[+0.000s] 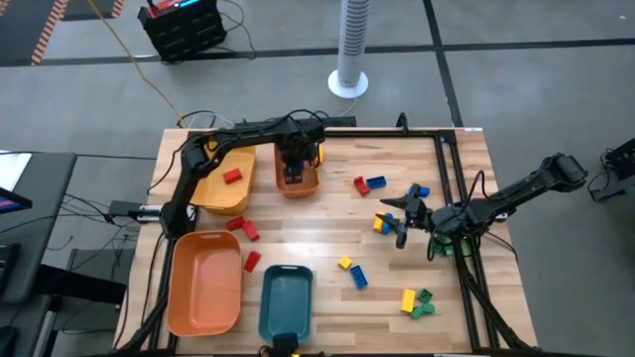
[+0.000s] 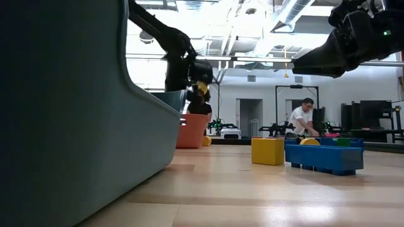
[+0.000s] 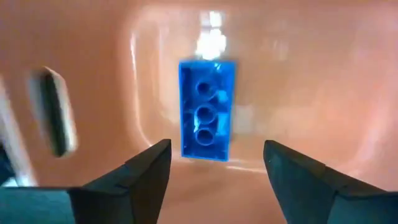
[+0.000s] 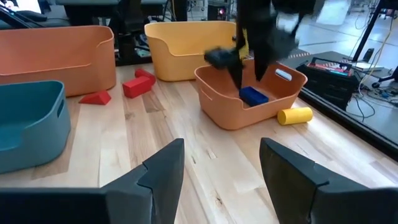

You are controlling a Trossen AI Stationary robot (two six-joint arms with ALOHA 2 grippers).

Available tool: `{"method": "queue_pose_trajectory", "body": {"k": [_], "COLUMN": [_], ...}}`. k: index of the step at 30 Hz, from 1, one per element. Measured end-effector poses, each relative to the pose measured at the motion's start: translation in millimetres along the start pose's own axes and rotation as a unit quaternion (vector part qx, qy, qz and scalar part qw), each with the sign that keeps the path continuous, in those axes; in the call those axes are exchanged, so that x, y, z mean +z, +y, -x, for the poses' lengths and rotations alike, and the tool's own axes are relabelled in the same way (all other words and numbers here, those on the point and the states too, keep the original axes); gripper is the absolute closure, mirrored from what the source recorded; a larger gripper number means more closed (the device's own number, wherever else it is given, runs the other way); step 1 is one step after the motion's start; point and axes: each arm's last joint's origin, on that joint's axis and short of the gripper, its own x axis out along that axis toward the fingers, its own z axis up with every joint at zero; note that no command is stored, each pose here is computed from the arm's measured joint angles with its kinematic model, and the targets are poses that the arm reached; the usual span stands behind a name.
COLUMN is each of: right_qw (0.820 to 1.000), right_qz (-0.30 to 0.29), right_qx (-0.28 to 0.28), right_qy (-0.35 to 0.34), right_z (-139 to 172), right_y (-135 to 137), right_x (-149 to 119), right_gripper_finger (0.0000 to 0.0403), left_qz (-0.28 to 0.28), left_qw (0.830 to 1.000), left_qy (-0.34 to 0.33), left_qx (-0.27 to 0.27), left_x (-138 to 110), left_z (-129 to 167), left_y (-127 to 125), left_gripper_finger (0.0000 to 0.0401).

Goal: Sort blocks
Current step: Put the green game piece into the blue bin

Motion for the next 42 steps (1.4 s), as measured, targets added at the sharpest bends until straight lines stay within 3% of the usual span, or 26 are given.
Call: {"method": "queue_pose_trajectory", "body": {"k": [6, 10, 13, 18, 22, 27, 30, 38, 40, 42], "right_qw": [0.999, 0.996, 0.993, 0.975, 0.950, 0.902, 0.872, 0.762, 0.762, 0.777], "right_qz": [0.011, 0.000, -0.001, 0.024, 0.076, 0.141, 0.157, 0.267, 0.245, 0.204], "right_qx": [-0.023, -0.044, -0.038, -0.039, -0.002, 0.022, 0.016, 0.058, 0.038, 0.025], "right_qy": [0.041, 0.074, 0.114, 0.218, 0.302, 0.406, 0.464, 0.587, 0.599, 0.595], "right_z": [-0.4, -5.4, -12.5, -24.1, -35.9, -54.1, -61.5, -59.4, -59.7, -61.9], "right_y": [-4.0, -11.0, -13.8, -7.9, 5.1, 13.4, 12.3, 15.1, 10.5, 7.4], "right_x": [-9.8, -16.7, -17.2, 1.0, 17.5, 33.6, 36.9, 13.1, 12.7, 13.6], "right_gripper_finger": [0.0180, 0.0180, 0.0180, 0.0180, 0.0173, 0.0151, 0.0140, 0.0137, 0.0137, 0.0137], "left_qz": [0.007, 0.011, -0.016, -0.056, -0.077, -0.067, -0.062, -0.100, -0.101, -0.101], "left_qw": [0.993, 0.978, 0.970, 0.966, 0.949, 0.926, 0.929, 0.931, 0.930, 0.932], "left_qy": [-0.113, -0.201, -0.236, -0.250, -0.303, -0.370, -0.364, -0.349, -0.352, -0.349], "left_qx": [0.035, 0.049, 0.058, 0.045, 0.040, 0.041, 0.033, 0.028, 0.028, 0.026], "left_x": [-6.7, -16.7, -23.3, -37.9, -52.7, -68.7, -77.4, -90.1, -91.2, -92.8], "left_z": [74.5, 122.9, 136.3, 126.3, 117.9, 120.9, 121.8, 116.6, 114.4, 111.1], "left_y": [-15.8, -43.5, -74.5, -116.5, -143.9, -162.6, -172.6, -200.4, -204.3, -206.8], "left_gripper_finger": [0.0169, 0.0171, 0.0171, 0.0171, 0.0171, 0.0171, 0.0171, 0.0170, 0.0170, 0.0170]}}
